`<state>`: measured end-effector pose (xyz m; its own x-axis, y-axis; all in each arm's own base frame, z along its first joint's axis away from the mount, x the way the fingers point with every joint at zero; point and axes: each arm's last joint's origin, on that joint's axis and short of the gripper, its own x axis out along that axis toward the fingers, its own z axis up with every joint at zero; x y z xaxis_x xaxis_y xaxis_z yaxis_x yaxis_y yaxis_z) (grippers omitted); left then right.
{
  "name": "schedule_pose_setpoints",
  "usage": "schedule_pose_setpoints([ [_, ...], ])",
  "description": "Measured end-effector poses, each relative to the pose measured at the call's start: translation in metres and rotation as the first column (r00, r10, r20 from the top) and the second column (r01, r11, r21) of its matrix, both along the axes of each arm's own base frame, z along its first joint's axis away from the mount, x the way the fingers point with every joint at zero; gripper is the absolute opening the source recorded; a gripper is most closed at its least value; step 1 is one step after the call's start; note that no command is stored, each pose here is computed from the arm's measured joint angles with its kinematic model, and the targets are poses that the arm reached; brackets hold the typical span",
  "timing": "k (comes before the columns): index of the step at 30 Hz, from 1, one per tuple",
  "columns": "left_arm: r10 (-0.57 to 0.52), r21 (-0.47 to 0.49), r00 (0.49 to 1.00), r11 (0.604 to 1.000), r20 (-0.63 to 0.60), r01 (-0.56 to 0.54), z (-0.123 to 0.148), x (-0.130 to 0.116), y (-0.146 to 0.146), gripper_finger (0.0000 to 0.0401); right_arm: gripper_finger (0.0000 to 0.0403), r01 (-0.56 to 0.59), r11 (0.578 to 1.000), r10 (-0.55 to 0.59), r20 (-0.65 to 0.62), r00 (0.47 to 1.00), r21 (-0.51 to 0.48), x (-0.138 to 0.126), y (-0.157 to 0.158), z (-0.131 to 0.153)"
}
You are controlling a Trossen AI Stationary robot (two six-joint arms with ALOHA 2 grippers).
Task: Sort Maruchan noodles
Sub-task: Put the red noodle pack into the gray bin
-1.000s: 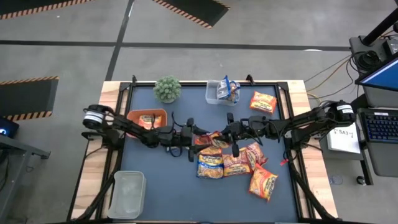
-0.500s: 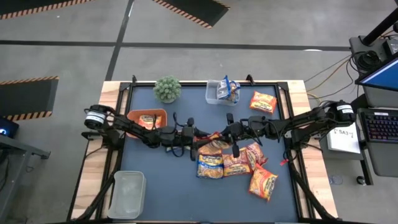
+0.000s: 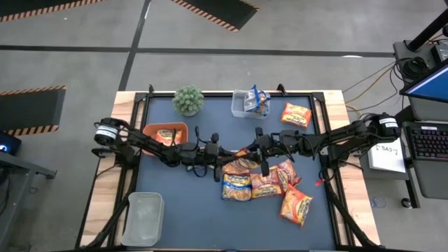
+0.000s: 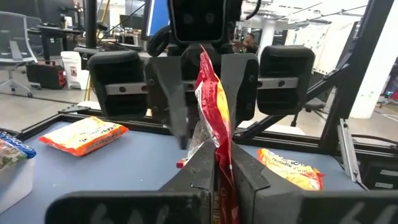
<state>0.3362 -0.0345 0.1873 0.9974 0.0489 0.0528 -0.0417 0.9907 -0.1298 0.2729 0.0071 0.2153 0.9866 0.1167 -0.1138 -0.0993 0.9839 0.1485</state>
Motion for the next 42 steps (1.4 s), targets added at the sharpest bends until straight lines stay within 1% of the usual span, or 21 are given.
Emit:
schedule_pose_setpoints([
  [3, -0.065, 0.017, 0.998, 0.998, 0.007, 0.065, 0.004, -0.002, -0.002, 0.0003, 0.0135, -0.004, 1.000, 0.004, 0.000, 1.000, 0.023, -0.001, 0.000, 0.002],
  [7, -0.163, 0.055, 0.986, 0.985, 0.026, 0.162, 0.017, -0.008, -0.009, 0.0002, 0.0179, -0.025, 0.999, 0.024, 0.027, 0.999, 0.030, -0.007, 0.001, 0.012],
  [11, -0.213, 0.094, 0.976, 0.972, -0.036, 0.216, 0.034, -0.017, -0.016, 0.0001, 0.0210, -0.013, 0.999, 0.012, 0.048, 0.999, 0.033, -0.017, 0.000, 0.024],
  [15, -0.256, 0.114, 0.959, 0.956, -0.120, 0.270, 0.060, -0.030, -0.026, 0.0001, 0.0228, 0.008, 0.999, -0.010, 0.077, 0.997, 0.035, -0.028, -0.001, 0.038],
  [19, -0.296, 0.136, 0.935, 0.936, -0.197, 0.325, 0.090, -0.048, -0.039, 0.0001, 0.0235, 0.006, 0.999, -0.009, 0.082, 0.997, 0.038, -0.035, -0.001, 0.044],
  [21, -0.321, 0.123, 0.912, 0.925, -0.255, 0.360, 0.105, -0.058, -0.046, 0.0001, 0.0235, 0.004, 0.999, -0.008, 0.089, 0.996, 0.043, -0.036, -0.001, 0.045],
  [23, -0.334, 0.085, 0.889, 0.922, -0.314, 0.377, 0.121, -0.066, -0.052, 0.0001, 0.0235, 0.002, 0.999, -0.006, 0.075, 0.997, 0.050, -0.037, 0.000, 0.044],
  [24, -0.338, 0.063, 0.875, 0.923, -0.347, 0.381, 0.128, -0.071, -0.057, 0.0001, 0.0235, 0.002, 0.999, -0.006, 0.070, 0.997, 0.053, -0.036, 0.000, 0.043],
  [27, -0.357, -0.010, 0.811, 0.917, -0.463, 0.398, 0.147, -0.085, -0.070, 0.0001, 0.0235, 0.000, 0.998, -0.003, 0.050, 0.999, 0.063, -0.033, 0.000, 0.039],
  [29, -0.373, -0.052, 0.753, 0.909, -0.542, 0.413, 0.157, -0.097, -0.080, 0.0001, 0.0236, -0.004, 0.998, 0.002, 0.035, 0.999, 0.065, -0.030, 0.002, 0.035],
  [31, -0.365, -0.079, 0.706, 0.912, -0.607, 0.403, 0.165, -0.108, -0.090, 0.0001, 0.0235, -0.004, 0.997, 0.003, 0.018, 1.000, 0.071, -0.028, 0.002, 0.032],
  [33, -0.328, -0.097, 0.663, 0.928, -0.673, 0.360, 0.171, -0.121, -0.099, 0.0001, 0.0234, -0.007, 0.997, 0.005, 0.023, 1.000, 0.073, -0.025, 0.003, 0.030],
  [36, -0.245, -0.102, 0.591, 0.959, -0.769, 0.265, 0.174, -0.141, -0.108, 0.0001, 0.0233, -0.007, 0.997, 0.005, 0.029, 1.000, 0.077, -0.021, 0.003, 0.027],
  [39, -0.182, -0.104, 0.536, 0.980, -0.824, 0.173, 0.174, -0.162, -0.115, 0.0001, 0.0235, -0.008, 0.997, 0.005, 0.031, 1.000, 0.079, -0.018, 0.003, 0.024],
  [42, -0.148, -0.110, 0.489, 0.988, -0.859, 0.106, 0.169, -0.181, -0.123, 0.0001, 0.0235, -0.008, 0.997, 0.006, 0.031, 0.999, 0.079, -0.016, 0.003, 0.022],
])
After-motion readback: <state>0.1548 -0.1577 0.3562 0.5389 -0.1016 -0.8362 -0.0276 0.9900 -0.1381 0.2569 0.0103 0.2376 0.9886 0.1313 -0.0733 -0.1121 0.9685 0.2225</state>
